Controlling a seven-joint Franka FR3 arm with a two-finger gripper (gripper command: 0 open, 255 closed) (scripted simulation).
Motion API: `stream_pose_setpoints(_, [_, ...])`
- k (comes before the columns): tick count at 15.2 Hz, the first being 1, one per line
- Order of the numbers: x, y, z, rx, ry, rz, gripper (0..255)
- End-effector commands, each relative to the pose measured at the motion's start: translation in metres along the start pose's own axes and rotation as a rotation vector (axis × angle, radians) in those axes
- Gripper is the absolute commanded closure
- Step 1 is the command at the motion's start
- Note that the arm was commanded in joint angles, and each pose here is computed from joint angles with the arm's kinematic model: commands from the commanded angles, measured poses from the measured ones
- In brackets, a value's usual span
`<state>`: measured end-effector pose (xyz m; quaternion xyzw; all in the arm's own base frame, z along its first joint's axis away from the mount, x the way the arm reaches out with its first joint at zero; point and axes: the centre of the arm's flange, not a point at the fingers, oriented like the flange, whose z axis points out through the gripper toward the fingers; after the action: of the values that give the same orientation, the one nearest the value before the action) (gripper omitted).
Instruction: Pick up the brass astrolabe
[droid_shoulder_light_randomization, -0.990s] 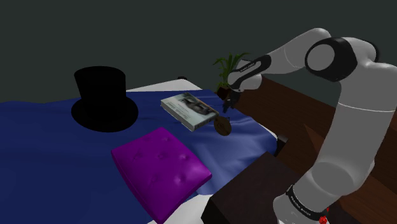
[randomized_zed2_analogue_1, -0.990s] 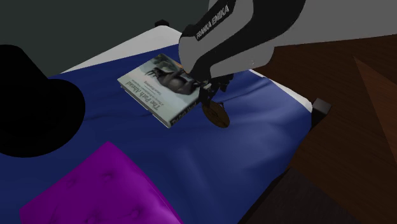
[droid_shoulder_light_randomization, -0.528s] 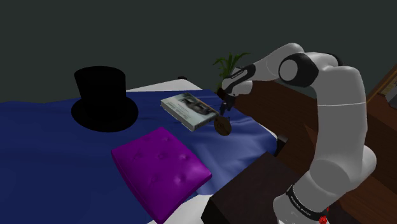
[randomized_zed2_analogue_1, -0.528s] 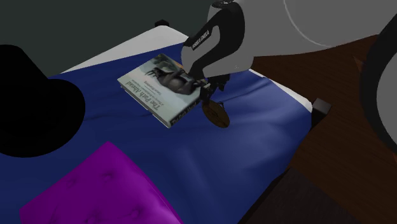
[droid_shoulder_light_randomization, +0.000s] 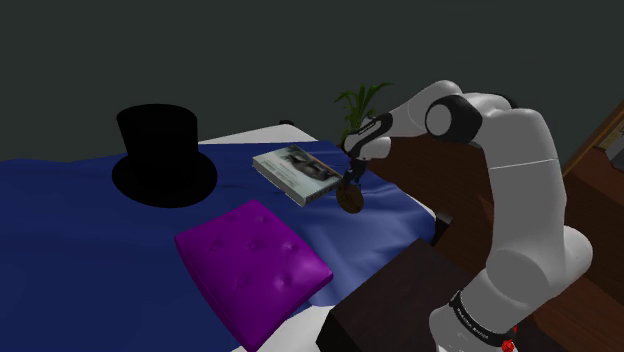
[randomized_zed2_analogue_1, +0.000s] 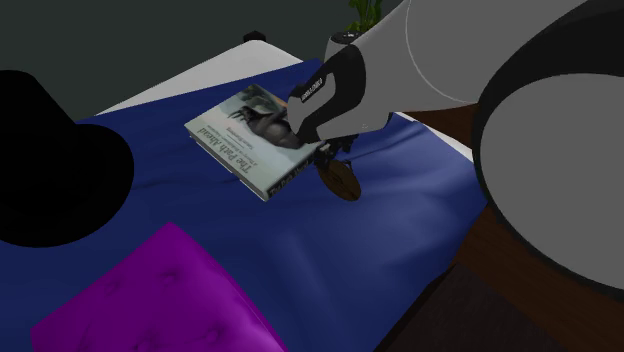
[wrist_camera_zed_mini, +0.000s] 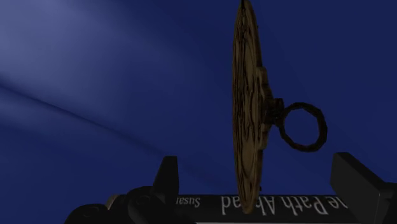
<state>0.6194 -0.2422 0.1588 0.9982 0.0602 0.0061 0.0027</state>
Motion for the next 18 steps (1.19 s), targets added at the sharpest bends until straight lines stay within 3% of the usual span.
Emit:
stream_pose_setpoints(1, [0.000, -0.001, 0.007, 0.000, 0.000, 0.000, 0])
stream_pose_setpoints(2, [0.000, -0.001, 0.007, 0.000, 0.000, 0.000, 0])
stream_pose_setpoints(3, [0.000, -0.001, 0.007, 0.000, 0.000, 0.000, 255])
stream_pose_setpoints(12, [0.000, -0.001, 0.007, 0.000, 0.000, 0.000, 255])
stream_pose_setpoints(18, [0.000, 0.000, -0.025, 0.000, 0.000, 0.000, 255])
